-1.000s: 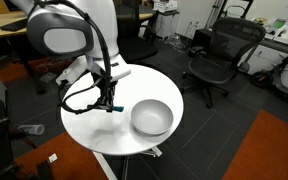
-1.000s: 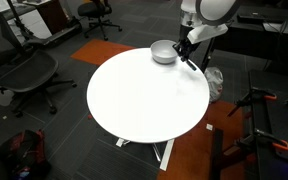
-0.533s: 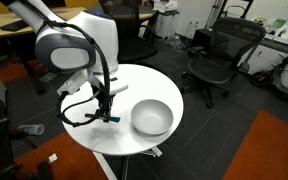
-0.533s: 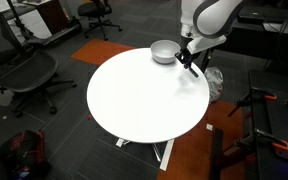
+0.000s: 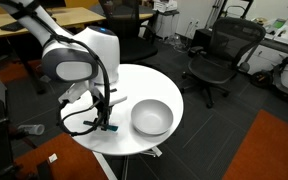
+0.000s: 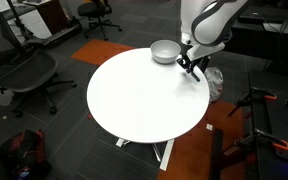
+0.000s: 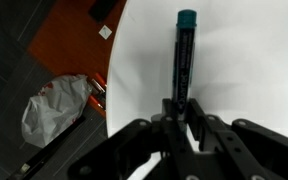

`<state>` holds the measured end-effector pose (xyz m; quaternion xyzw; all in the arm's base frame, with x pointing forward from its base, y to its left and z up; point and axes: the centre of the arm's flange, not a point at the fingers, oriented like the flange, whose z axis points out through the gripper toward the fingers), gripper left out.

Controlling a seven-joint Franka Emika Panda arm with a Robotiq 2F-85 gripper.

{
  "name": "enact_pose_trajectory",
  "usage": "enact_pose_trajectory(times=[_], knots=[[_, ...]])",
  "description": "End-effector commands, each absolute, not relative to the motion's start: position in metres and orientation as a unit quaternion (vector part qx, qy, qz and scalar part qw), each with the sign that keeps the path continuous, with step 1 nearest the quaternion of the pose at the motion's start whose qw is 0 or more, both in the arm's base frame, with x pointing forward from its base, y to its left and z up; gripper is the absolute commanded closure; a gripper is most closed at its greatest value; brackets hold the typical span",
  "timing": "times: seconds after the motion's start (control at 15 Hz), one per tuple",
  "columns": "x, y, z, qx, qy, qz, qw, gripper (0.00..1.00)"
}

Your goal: Take the marker out of the bowl and put it on the table

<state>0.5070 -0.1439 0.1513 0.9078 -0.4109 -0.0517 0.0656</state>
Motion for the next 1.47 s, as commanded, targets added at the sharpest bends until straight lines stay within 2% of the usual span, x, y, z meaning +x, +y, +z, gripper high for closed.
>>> enact_pose_trajectory(times=[0.0, 0.07, 0.2, 0.53, 0.67, 1.4], knots=[[0.512, -0.147, 0.149, 0.902, -0.424, -0.044, 0.072, 0.56], [0.511, -0.147, 0.148, 0.903, -0.421, -0.045, 0.073, 0.55], [0.511, -0.148, 0.148, 0.903, -0.422, -0.045, 0.072, 0.42], [0.509, -0.145, 0.158, 0.905, -0.42, -0.035, 0.067, 0.03], [0.511, -0.14, 0.172, 0.909, -0.411, -0.026, 0.064, 0.0], [0.505, -0.116, 0.28, 0.931, -0.359, 0.028, 0.056, 0.0]])
